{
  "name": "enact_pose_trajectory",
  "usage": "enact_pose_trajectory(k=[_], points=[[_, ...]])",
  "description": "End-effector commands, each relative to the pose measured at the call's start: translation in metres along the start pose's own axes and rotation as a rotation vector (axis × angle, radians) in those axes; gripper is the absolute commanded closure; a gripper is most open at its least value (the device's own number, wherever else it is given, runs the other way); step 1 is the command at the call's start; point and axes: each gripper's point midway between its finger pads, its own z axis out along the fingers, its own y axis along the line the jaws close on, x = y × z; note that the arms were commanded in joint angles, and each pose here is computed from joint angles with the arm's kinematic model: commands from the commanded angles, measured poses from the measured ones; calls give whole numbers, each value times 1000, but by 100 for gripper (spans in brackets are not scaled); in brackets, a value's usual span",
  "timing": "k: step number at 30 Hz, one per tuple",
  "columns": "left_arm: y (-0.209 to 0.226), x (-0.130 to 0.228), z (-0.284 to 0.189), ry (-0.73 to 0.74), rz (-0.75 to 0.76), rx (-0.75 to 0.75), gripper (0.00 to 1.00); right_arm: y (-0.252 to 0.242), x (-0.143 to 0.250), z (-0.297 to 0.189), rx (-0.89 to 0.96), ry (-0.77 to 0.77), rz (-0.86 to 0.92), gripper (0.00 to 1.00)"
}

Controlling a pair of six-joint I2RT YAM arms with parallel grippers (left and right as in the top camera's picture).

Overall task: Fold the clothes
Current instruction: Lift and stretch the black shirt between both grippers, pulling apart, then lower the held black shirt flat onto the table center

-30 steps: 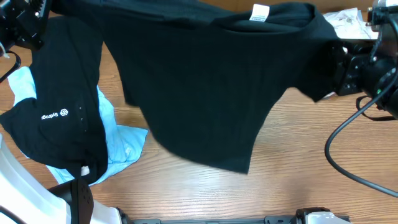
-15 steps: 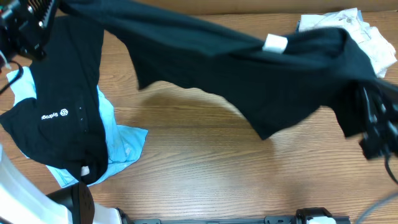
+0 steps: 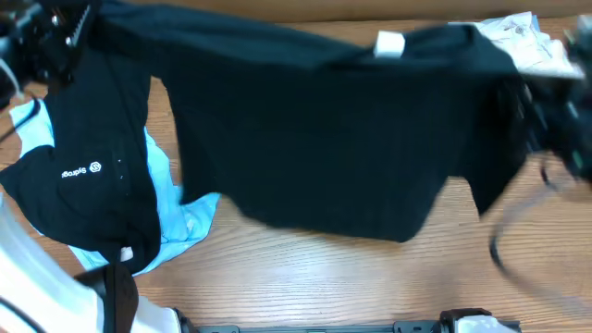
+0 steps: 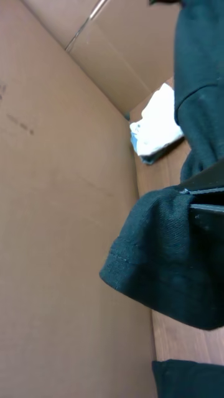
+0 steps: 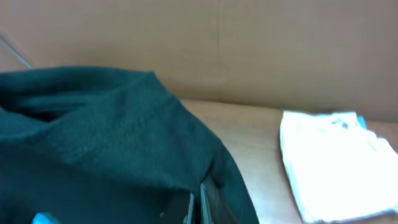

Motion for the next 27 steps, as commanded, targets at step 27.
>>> enact_pose_trajectory(k=[27], points=[[113,56,207,191,148,-181,96,-48,-29,223,6,6,-50,96]])
